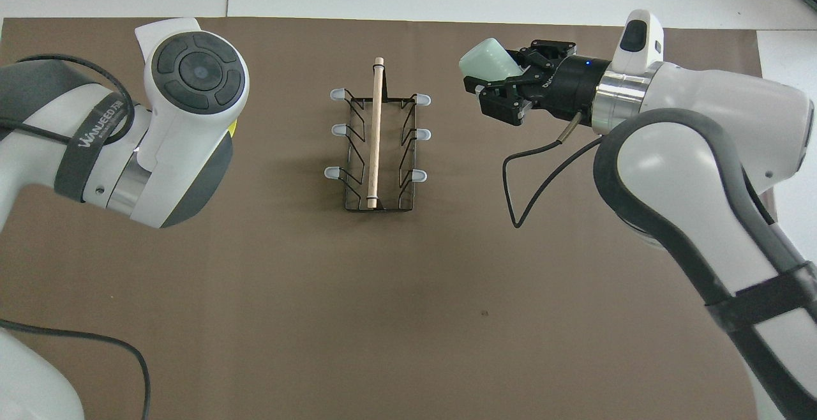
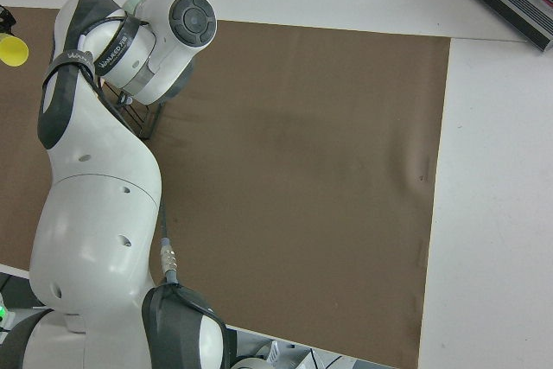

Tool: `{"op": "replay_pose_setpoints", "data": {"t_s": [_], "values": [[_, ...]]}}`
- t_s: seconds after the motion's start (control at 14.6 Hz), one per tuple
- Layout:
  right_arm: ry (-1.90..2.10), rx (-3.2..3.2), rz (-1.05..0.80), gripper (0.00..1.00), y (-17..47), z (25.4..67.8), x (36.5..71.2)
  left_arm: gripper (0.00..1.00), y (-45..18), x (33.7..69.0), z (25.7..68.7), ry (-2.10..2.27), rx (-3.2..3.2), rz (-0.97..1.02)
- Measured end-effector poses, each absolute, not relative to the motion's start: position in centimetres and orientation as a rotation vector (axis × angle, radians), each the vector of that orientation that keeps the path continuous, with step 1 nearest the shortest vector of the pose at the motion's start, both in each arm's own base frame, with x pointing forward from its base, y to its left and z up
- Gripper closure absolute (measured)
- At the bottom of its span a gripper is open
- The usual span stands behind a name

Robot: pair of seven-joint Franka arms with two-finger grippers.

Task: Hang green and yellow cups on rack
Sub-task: 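Carry the green cup with the right gripper toward the rack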

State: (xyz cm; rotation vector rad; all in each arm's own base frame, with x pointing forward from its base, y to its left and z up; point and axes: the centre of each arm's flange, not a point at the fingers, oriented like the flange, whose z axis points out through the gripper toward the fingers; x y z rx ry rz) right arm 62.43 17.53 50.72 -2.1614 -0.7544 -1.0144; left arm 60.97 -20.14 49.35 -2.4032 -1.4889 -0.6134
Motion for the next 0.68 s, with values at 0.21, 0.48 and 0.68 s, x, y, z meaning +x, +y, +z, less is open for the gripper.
{"op": "replay_pose_setpoints", "data": {"t_s": [0.21,0.48,0.68], "values": [[-0.715,-2.061,-1.115,0.31,16.5,49.1,60.7,0.31,-19.7,61.1,49.6,-1.496,-2.397,-0.618],[-0.674,-1.978,-1.226,0.31,16.5,47.2,59.1,0.31,-19.6,61.1,49.6,-1.497,-2.394,-0.620],[-0.580,-1.902,-1.321,0.31,18.0,44.4,57.6,0.31,-18.9,61.3,49.6,-1.502,-2.386,-0.619]]}}
